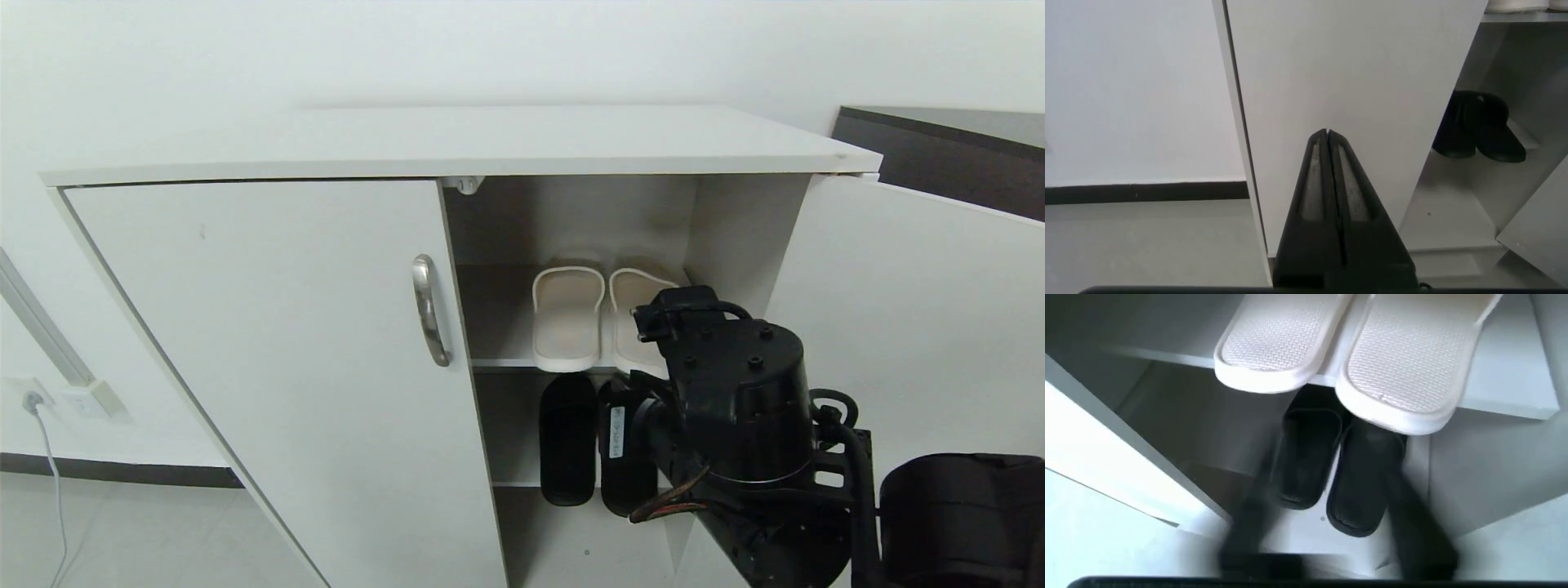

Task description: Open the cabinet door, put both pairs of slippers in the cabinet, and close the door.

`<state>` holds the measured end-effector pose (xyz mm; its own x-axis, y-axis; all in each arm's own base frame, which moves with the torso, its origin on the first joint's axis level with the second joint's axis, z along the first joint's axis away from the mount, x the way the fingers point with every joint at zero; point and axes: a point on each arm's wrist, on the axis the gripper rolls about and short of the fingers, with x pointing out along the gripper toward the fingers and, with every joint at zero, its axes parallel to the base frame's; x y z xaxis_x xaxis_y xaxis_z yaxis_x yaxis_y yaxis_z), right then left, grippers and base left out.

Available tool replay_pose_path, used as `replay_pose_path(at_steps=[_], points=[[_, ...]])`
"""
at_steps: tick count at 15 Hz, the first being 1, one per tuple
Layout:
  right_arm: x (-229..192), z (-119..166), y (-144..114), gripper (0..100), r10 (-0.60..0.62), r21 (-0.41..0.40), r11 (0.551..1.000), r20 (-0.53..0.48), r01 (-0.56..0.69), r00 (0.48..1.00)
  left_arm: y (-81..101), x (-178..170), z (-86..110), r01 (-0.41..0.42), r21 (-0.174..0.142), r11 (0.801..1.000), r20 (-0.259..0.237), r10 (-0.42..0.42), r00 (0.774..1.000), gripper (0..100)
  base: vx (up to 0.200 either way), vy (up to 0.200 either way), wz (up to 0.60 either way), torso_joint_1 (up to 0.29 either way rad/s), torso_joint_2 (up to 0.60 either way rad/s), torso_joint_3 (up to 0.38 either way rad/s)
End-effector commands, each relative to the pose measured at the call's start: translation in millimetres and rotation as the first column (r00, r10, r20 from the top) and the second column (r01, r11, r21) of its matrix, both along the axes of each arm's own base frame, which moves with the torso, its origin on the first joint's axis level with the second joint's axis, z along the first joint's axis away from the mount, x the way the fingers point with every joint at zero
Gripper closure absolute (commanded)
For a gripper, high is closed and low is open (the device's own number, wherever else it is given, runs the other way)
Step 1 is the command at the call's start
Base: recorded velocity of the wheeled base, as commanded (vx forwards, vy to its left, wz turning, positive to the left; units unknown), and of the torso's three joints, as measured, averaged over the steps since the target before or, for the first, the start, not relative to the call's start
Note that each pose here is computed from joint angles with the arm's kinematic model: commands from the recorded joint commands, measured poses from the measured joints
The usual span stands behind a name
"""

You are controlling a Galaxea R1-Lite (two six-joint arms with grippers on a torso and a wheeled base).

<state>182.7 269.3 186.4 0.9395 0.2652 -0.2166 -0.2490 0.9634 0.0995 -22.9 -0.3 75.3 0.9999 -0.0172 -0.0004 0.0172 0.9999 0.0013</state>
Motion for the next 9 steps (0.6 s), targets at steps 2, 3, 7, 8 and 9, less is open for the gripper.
replay_pose_path(at_steps=[2,3,7,8,9], points=[[-1.9,-6.8,2.4,100,0.008,-0.016,1.000,-0.012,-0.008,1.000,0.0,0.1,0.0,0.000,-0.001,1.000,-0.001,0.000,1.000,100,0.000,0.000,0.00,0.000,0.00,0.000],[-2.6,-8.1,2.3,100,0.011,-0.019,1.000,-0.015,-0.011,1.000,0.0,0.1,0.0,0.000,0.000,1.000,-0.001,0.000,1.000,100,0.000,0.000,0.00,0.000,0.00,0.000],[-3.4,-8.1,2.8,100,0.014,-0.019,1.000,-0.015,-0.014,1.000,0.0,0.1,0.0,0.000,-0.001,1.000,-0.001,0.000,1.000,100,0.000,0.000,0.00,0.000,0.00,0.000],[-3.8,-8.4,2.3,100,0.014,-0.021,1.000,-0.015,-0.014,1.000,0.0,0.1,0.0,0.000,0.000,1.000,-0.001,0.000,1.000,100,0.000,0.000,0.00,0.000,0.00,0.000],[-4.1,-9.3,2.7,100,0.015,-0.022,1.000,-0.017,-0.015,1.000,0.0,0.1,0.0,0.000,0.000,1.000,-0.001,0.000,1.000,100,0.000,0.000,0.00,0.000,0.00,0.000]])
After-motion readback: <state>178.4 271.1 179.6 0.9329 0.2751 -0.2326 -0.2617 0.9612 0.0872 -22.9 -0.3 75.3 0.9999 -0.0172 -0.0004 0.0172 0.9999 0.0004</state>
